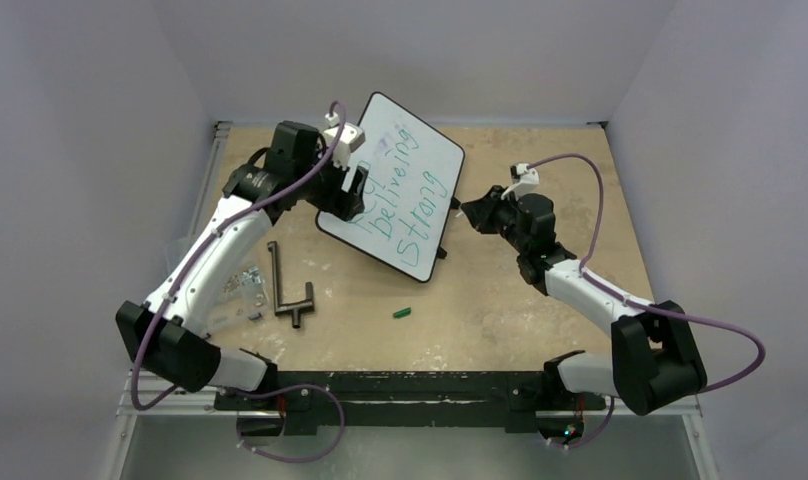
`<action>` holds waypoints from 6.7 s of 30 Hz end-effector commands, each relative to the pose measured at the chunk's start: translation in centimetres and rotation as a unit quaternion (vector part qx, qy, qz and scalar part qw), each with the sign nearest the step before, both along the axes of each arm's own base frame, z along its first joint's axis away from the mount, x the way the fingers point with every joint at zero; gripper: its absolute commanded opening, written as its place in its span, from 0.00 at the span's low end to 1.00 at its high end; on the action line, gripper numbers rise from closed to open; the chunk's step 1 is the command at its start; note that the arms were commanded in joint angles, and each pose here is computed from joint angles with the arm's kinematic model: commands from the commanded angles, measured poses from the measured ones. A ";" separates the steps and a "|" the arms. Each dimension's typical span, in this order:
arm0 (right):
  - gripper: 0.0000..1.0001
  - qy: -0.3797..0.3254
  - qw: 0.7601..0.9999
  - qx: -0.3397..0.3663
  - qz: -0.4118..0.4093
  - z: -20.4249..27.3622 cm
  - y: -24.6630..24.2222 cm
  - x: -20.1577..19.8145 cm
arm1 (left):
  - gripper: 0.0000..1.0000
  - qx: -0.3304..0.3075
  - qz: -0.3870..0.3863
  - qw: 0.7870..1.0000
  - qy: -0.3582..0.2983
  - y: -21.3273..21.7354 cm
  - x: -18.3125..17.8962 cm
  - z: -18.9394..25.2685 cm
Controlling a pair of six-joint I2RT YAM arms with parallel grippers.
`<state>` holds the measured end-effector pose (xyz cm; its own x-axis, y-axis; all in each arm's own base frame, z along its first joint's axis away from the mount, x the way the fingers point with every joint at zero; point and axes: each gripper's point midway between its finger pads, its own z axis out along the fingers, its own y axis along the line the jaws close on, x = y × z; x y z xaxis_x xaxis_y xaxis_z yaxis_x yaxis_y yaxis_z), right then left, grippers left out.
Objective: Write a sentence on the whiteboard
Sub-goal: Put down the whiteboard on the whiteboard stand, then pick up the pen cap from the center of the board, then insert the whiteboard marker without the cap into the pen cap.
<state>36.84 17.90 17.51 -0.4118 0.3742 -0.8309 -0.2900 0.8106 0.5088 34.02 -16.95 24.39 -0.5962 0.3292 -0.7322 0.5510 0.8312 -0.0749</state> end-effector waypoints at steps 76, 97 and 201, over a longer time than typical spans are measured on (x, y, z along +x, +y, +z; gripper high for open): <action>0.00 -0.080 0.996 -0.015 -0.047 8.9 -2.2 -0.2 | 0.00 -0.013 -0.194 0.965 0.178 -16.1 -17.1 -18.8; 0.00 -0.220 0.972 0.084 -0.013 17.1 -2.4 -5.4 | 0.00 -0.219 0.067 0.973 0.007 -14.9 -9.5 3.1; 0.00 -0.440 0.875 -0.119 0.162 14.1 11.6 -9.1 | 0.00 -0.547 0.424 0.609 0.386 -12.4 -4.4 6.9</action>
<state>27.45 28.78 30.79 0.3435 0.1461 -0.9277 -0.7254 0.6687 -0.1633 29.98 -29.08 27.75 -0.4887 -0.8102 0.3237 -0.6409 0.0815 -0.7633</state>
